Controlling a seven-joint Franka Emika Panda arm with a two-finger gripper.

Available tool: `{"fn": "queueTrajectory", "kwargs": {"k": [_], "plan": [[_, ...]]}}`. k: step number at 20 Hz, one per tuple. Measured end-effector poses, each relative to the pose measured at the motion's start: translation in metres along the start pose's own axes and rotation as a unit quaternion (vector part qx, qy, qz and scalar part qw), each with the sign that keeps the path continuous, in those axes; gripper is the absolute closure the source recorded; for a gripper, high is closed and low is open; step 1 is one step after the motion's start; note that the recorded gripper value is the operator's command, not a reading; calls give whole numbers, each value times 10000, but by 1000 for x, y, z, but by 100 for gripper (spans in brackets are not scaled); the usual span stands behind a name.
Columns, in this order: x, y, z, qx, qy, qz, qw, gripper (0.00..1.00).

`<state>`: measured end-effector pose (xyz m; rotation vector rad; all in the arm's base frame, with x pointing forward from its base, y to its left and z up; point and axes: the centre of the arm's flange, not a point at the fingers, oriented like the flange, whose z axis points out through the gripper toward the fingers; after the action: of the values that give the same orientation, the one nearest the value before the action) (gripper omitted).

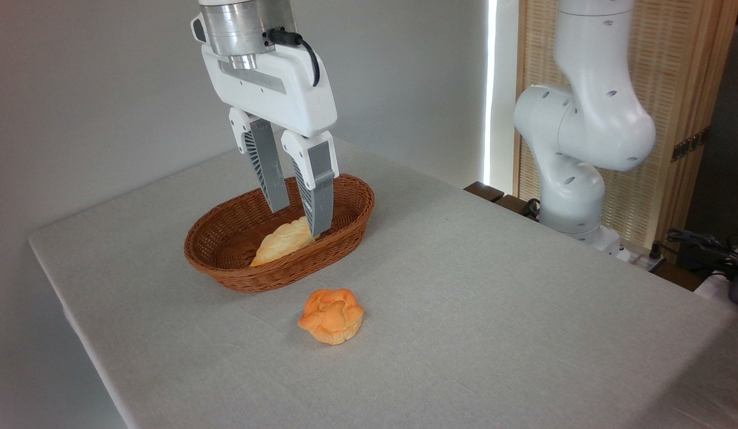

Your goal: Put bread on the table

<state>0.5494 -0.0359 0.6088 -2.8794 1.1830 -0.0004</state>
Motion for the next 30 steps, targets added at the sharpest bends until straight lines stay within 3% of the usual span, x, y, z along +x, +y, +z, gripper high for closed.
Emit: {"fn": "queueTrajectory", "kwargs": {"k": [19, 30], "plan": [[0, 1, 2, -15, -17, 6, 10000, 0], [7, 11, 13, -256, 35, 57, 9996, 0]]}}
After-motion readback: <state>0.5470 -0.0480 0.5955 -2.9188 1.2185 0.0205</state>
